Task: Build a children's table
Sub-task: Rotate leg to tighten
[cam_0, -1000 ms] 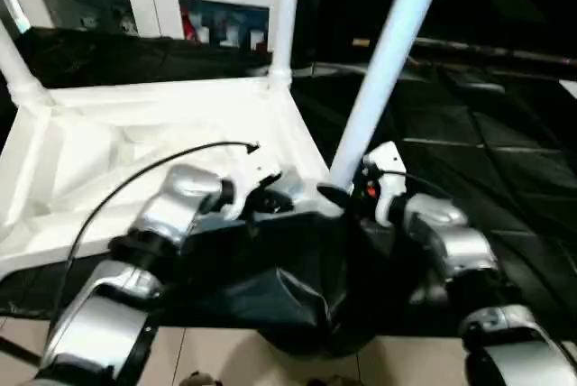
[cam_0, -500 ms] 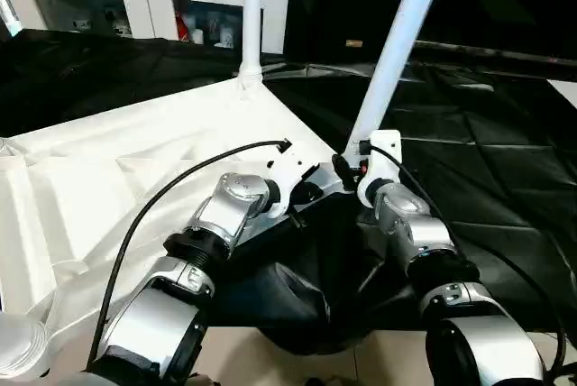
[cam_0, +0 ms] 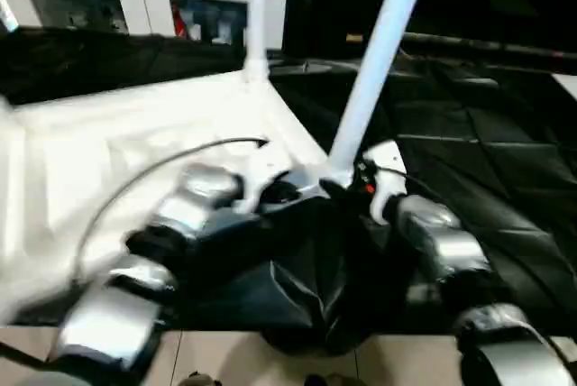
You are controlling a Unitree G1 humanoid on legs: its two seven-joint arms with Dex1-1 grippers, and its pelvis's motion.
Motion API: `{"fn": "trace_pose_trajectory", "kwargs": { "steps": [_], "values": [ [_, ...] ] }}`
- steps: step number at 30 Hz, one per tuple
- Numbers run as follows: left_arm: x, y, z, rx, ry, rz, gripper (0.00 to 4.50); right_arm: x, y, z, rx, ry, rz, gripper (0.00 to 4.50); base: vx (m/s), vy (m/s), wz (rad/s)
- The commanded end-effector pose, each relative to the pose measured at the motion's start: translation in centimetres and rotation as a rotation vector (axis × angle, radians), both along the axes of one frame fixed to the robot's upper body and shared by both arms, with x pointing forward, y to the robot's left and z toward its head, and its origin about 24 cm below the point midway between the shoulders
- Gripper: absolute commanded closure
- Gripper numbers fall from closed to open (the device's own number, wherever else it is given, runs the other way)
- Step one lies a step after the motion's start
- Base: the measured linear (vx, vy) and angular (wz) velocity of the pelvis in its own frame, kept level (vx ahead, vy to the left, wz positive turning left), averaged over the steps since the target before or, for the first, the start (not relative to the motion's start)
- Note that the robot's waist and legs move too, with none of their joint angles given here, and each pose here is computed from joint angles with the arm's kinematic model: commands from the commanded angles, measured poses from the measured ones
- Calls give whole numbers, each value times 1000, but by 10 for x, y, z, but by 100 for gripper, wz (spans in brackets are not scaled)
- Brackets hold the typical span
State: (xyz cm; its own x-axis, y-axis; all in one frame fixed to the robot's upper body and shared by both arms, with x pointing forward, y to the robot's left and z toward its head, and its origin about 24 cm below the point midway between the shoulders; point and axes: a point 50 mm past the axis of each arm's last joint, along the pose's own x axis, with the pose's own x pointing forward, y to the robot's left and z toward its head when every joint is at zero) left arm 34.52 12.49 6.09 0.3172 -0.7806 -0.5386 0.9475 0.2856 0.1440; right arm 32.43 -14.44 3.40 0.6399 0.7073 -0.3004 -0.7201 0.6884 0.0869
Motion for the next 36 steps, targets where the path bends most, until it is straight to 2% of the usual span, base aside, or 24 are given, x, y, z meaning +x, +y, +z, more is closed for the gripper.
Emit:
{"fn": "trace_pose_trajectory", "kwargs": {
  "steps": [1,3,7,9,13,14,15,20,24,25,28,31,36],
  "values": [
    [-9,-5,-6,15,37,-96,450,-5,1,6,11,-7,87,68,0,0,0],
    [-11,-3,-2,-12,45,-127,450,-10,-6,6,-3,0,130,68,0,0,0],
    [-10,-1,-5,12,41,-110,450,-10,-6,7,-18,1,142,68,0,0,0],
    [-11,-1,-7,10,64,-114,406,-10,-4,8,-17,0,148,65,0,0,0],
    [-12,0,-9,16,91,-123,395,-11,2,10,-9,-7,170,65,0,0,0],
    [-11,2,-11,43,70,-112,361,-11,4,10,-7,-9,180,65,0,0,0],
    [-11,2,-11,45,69,-111,351,-12,4,10,-7,-9,181,65,0,0,0],
    [-9,10,-15,105,74,-80,353,-12,6,11,-2,-15,191,65,0,0,0],
    [-8,12,-16,106,87,-66,353,-11,6,12,-5,-23,178,65,0,0,0],
    [-8,12,-16,108,91,-61,383,-9,5,13,-7,-30,160,65,0,0,0],
    [-7,12,-15,104,91,-55,389,-5,6,15,-2,-43,137,65,0,0,0],
    [-8,11,-16,95,105,-60,429,-2,8,16,3,-57,132,65,0,0,0],
    [-9,9,-17,79,110,-65,443,3,13,17,3,-78,125,65,0,0,0]
  ]
}}
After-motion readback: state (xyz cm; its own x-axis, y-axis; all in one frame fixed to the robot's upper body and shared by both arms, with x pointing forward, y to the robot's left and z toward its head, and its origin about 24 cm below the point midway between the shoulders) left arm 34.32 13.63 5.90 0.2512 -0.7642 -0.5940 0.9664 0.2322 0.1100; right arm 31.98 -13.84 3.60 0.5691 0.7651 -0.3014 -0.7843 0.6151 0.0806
